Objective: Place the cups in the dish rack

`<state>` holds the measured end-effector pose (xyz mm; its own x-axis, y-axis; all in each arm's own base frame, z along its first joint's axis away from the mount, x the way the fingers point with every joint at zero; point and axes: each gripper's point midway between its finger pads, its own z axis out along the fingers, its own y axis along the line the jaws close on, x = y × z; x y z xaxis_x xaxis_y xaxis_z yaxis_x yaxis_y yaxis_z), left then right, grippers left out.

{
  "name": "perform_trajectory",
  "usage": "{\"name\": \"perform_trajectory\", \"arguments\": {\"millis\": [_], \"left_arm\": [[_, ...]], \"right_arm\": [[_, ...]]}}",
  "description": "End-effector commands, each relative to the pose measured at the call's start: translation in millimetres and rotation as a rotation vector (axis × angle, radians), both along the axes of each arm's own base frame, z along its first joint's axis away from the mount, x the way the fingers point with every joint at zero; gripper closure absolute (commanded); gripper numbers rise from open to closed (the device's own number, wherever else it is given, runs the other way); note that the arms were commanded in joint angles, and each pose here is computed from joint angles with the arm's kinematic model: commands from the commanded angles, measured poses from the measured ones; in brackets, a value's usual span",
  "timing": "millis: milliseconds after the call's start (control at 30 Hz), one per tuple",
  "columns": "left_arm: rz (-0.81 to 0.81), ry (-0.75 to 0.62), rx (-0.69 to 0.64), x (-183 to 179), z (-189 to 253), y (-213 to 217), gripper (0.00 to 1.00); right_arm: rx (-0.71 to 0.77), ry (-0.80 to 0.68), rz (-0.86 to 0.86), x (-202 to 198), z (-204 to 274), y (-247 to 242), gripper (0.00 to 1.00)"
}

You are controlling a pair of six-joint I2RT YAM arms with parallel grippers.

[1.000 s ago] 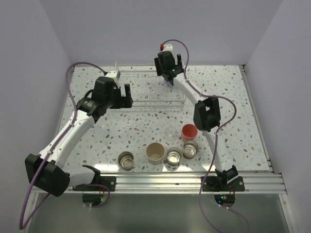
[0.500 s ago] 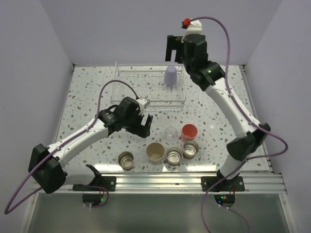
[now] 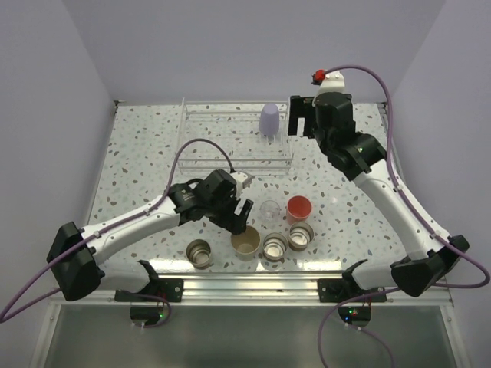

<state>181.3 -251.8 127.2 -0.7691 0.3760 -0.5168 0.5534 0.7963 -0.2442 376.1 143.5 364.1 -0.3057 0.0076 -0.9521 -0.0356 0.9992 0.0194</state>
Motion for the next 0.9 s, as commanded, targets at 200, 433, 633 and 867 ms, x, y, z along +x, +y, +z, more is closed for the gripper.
{"name": "perform_trajectory", "arguments": {"millis": [200,433,633,867], "left_arm": [[0.045,0.019,0.040,-13,-18,8,0.34],[-0.046,0.010,0.022,4,-20,-25,0.93],[0.071,-0.216,0.113,74,56,-8,1.00],[0.421,-0.554,-0.027,176,197,61,1.00]], "right_arm": [[0.003,0.001,-0.023,-12,0,-10,0.02],[0.012,-0.004,-0.019,-17,7,-12,0.02],[0.103,-0.056,0.054,-24,46,1,0.02],[0.347,-0.134,0.257,-22,112,54,0.02]]}}
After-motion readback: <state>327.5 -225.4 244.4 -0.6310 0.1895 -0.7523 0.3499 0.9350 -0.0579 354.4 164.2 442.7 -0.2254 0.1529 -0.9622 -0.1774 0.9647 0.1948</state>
